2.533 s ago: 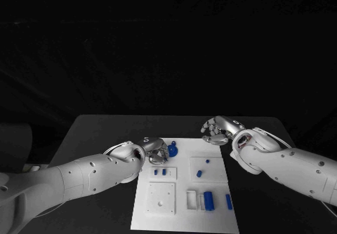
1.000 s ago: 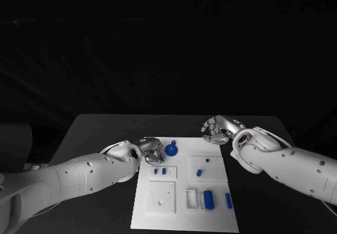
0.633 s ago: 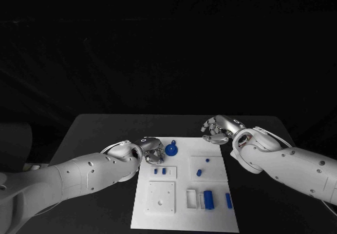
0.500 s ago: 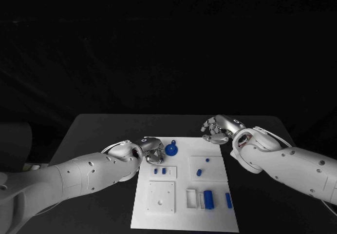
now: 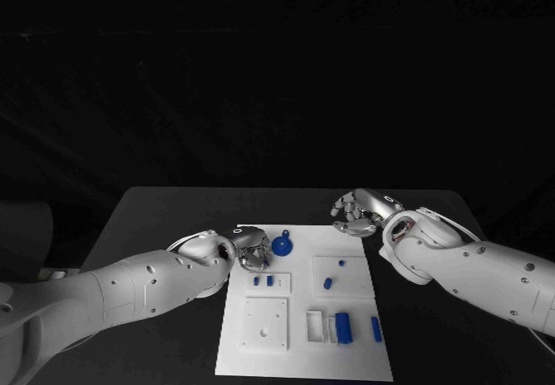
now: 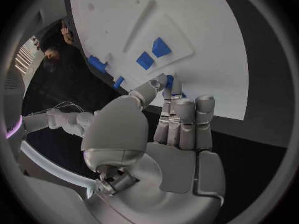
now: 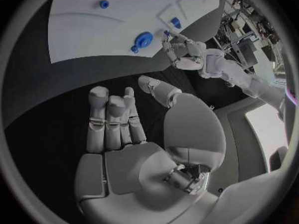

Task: Assemble the parts on the task board

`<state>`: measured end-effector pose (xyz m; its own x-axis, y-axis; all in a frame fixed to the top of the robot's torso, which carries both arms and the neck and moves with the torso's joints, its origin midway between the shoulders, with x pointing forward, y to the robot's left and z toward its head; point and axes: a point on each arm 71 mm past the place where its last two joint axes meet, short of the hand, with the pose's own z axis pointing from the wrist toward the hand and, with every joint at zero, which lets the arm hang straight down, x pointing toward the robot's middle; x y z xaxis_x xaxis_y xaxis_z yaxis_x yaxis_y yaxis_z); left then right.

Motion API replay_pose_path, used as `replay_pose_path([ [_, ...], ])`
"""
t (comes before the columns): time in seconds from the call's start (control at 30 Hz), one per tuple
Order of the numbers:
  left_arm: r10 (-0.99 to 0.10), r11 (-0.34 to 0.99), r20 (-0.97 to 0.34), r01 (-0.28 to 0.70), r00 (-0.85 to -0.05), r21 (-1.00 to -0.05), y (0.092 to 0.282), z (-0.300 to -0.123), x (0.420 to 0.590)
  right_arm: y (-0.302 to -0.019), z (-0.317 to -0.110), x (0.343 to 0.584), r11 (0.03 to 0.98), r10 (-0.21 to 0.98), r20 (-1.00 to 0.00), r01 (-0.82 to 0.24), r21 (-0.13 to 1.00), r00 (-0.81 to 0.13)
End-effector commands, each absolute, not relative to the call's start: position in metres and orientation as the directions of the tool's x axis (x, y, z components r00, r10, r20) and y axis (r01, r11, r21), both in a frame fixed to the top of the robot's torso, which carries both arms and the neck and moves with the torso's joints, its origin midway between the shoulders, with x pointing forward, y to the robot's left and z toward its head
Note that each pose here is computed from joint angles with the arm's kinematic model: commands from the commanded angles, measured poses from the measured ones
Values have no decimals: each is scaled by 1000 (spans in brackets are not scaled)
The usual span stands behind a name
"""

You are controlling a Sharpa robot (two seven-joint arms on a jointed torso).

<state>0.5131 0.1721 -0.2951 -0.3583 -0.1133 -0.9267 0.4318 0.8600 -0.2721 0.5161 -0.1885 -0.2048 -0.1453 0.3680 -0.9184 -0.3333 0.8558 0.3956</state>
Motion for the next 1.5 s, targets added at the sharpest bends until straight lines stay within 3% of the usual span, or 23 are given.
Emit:
replay_pose_path([
  [0.03,-63,871,-927,433,-369,-231,173,-301,511,-187,-204,516,852,367,-919,-343,395,-146],
  [0.5,-73,860,-925,446,-373,-248,164,-304,508,-186,-204,516,852,367,-919,-344,395,-147],
  [1.5,-103,865,-933,432,-344,-254,170,-302,509,-188,-204,516,853,366,-919,-342,394,-146],
])
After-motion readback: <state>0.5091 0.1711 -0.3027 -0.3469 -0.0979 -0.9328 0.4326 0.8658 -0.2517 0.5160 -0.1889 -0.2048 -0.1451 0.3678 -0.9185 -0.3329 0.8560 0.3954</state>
